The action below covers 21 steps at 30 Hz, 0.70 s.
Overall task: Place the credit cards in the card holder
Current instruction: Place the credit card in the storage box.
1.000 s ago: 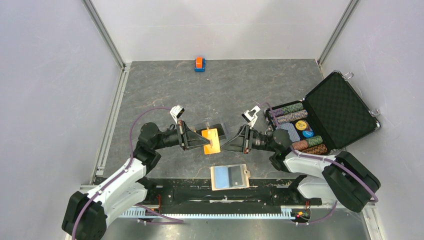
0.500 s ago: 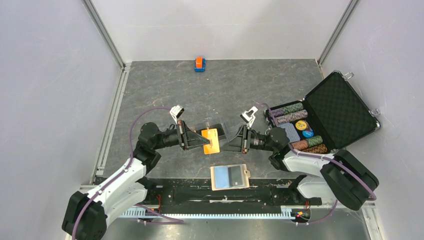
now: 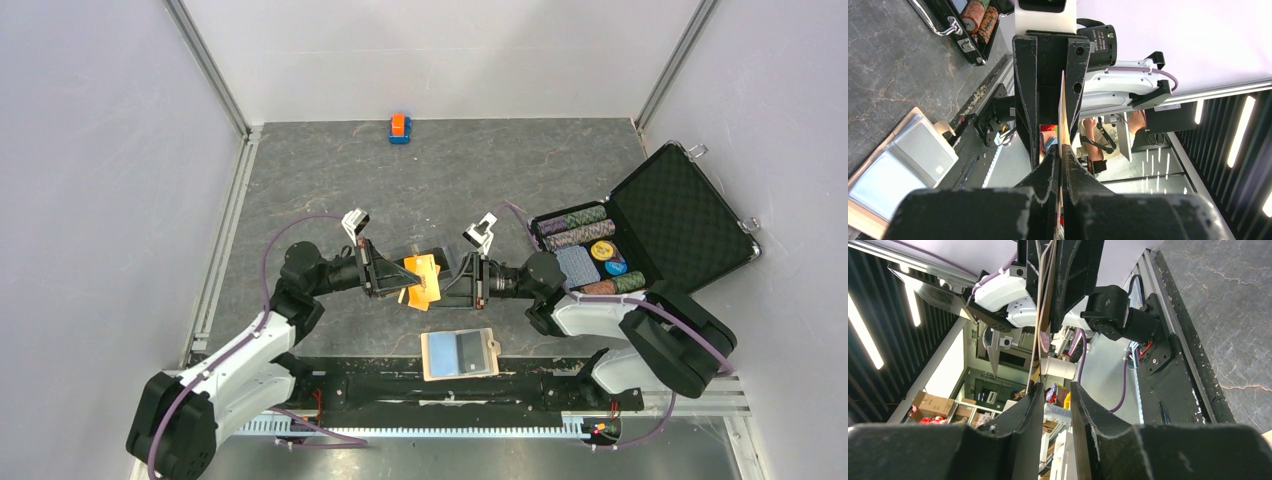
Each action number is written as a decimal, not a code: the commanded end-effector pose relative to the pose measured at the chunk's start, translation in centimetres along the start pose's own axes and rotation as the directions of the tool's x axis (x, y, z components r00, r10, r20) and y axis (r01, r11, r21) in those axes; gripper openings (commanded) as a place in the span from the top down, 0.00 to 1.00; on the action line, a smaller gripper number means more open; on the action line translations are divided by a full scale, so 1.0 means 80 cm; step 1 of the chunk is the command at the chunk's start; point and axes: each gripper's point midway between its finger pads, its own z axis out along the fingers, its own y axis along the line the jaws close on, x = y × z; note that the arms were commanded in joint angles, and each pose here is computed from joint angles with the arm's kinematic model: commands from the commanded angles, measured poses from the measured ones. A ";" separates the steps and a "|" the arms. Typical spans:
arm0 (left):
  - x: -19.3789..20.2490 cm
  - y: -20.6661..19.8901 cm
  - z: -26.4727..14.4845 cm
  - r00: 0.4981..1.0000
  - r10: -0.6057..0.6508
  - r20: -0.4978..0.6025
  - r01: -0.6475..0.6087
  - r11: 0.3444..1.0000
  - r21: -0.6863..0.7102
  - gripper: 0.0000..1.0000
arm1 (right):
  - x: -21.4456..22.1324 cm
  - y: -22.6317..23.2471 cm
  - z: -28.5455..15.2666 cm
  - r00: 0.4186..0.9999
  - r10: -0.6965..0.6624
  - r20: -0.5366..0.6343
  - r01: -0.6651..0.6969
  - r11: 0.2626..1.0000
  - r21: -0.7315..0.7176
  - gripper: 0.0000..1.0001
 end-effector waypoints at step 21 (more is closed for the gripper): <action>-0.024 0.027 0.004 0.995 0.062 0.084 -0.049 0.987 -0.150 0.98 | -0.039 0.033 0.012 0.988 -0.114 0.102 0.123 0.988 -0.092 0.58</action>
